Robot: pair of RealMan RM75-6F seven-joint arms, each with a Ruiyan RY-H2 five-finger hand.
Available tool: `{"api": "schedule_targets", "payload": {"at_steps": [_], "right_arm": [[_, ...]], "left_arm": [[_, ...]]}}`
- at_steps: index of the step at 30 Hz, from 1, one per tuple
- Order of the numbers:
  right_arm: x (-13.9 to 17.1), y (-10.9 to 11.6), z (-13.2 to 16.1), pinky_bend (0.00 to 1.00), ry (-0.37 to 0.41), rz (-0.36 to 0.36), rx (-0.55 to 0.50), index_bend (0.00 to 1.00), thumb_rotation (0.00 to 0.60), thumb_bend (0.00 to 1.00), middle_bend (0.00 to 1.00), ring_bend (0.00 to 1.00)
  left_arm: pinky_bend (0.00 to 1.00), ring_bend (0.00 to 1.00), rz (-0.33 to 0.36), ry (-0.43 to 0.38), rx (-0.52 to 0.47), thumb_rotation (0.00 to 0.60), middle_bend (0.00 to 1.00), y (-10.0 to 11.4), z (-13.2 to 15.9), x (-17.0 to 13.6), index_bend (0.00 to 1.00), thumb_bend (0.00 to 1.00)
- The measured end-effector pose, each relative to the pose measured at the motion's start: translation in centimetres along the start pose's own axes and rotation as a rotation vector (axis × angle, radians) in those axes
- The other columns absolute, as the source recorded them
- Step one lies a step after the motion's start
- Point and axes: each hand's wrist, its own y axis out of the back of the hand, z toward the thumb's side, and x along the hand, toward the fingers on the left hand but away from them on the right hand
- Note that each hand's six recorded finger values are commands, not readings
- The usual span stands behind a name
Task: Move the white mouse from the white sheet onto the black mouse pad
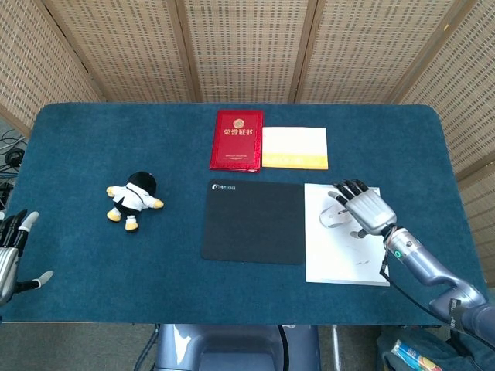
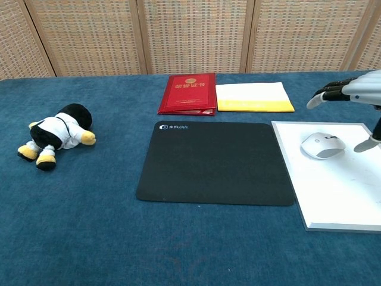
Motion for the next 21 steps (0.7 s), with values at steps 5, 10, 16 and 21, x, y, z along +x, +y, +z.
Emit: {"api": "schedule_targets", "payload": {"at_steps": [5,10,16,21], "right_arm": [[-1.7,-0.8,1.2,0.13,0.048,0.042,0.019,0.15,0.600,0.16,0.14,0.00],[-2.2,-1.4,1.7,0.17,0.068,0.068,0.061,0.18,0.600,0.18,0.16,0.01],[-2.6,-1.9,1.7,0.21,0.069,0.067,0.130,0.22,0.600,0.24,0.20,0.07],[-3.1,-2.4,1.4,0.23,0.059,0.079,0.156,0.26,0.600,0.35,0.26,0.14]], "left_arm": [[0.00,0.00,0.001,0.010,0.001,0.600,0.00,0.0,-0.2,0.3,0.00,0.00],[0.00,0.00,0.000,0.016,0.001,0.600,0.00,0.0,-0.3,0.4,0.00,0.00],[0.00,0.00,0.002,0.019,0.001,0.600,0.00,0.0,-0.3,0.5,0.00,0.00],[0.00,0.00,0.000,0.021,0.004,0.600,0.00,-0.1,-0.3,0.5,0.00,0.00]]}}
